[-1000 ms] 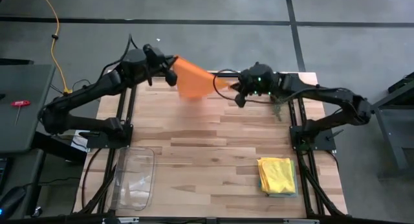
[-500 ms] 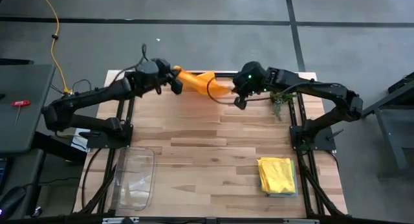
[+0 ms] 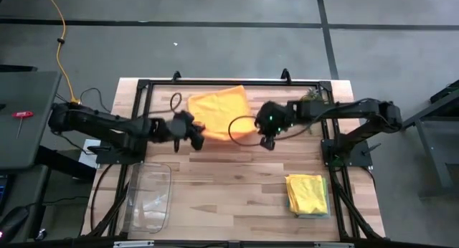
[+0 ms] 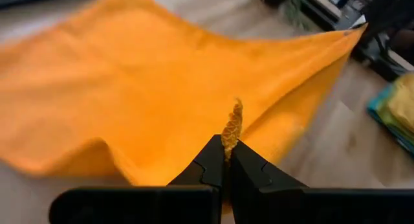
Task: Fold microfiber towels
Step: Fold the orange microfiber cloth
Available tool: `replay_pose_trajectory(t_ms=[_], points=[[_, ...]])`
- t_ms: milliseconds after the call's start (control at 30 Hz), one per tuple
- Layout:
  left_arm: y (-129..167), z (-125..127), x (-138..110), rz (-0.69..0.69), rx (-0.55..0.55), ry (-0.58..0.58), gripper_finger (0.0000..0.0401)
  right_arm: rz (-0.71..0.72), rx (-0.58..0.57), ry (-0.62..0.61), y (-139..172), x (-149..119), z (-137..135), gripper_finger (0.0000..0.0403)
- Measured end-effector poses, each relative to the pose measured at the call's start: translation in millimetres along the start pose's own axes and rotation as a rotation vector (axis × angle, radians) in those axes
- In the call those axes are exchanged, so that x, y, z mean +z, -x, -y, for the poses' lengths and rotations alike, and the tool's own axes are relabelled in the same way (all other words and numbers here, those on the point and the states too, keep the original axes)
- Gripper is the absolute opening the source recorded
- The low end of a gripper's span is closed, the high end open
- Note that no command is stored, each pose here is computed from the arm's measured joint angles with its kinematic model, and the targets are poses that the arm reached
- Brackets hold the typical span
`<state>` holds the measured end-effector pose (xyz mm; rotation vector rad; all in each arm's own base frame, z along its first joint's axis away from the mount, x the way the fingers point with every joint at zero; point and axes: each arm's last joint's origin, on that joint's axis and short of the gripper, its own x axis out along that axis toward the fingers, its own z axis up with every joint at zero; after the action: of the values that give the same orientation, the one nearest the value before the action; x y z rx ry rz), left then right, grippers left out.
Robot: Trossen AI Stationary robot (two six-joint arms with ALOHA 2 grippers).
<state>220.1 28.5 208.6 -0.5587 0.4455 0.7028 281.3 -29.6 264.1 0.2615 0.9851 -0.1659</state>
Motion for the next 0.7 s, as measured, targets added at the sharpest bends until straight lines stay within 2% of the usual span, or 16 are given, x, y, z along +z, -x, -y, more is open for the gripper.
replay_pose_trajectory(t_ms=[200, 367, 533, 700], points=[[14.5, 14.9, -37.7, -0.079, -0.062, 0.105, 0.0, -0.036, 0.139, -0.089, -22.5, -26.4, -29.2, 0.0], [28.1, 25.7, -59.9, -0.164, -0.094, 0.159, 0.0, -0.086, 0.191, -0.124, -29.3, -46.0, -53.4, 0.0], [33.8, 32.7, -78.4, -0.234, -0.082, 0.301, 0.0, -0.079, 0.226, -0.143, -28.3, -50.5, -69.0, 0.0], [30.4, 30.1, -83.0, -0.23, -0.013, 0.451, 0.0, -0.015, 0.197, -0.216, -28.9, -43.4, -64.1, 0.0]])
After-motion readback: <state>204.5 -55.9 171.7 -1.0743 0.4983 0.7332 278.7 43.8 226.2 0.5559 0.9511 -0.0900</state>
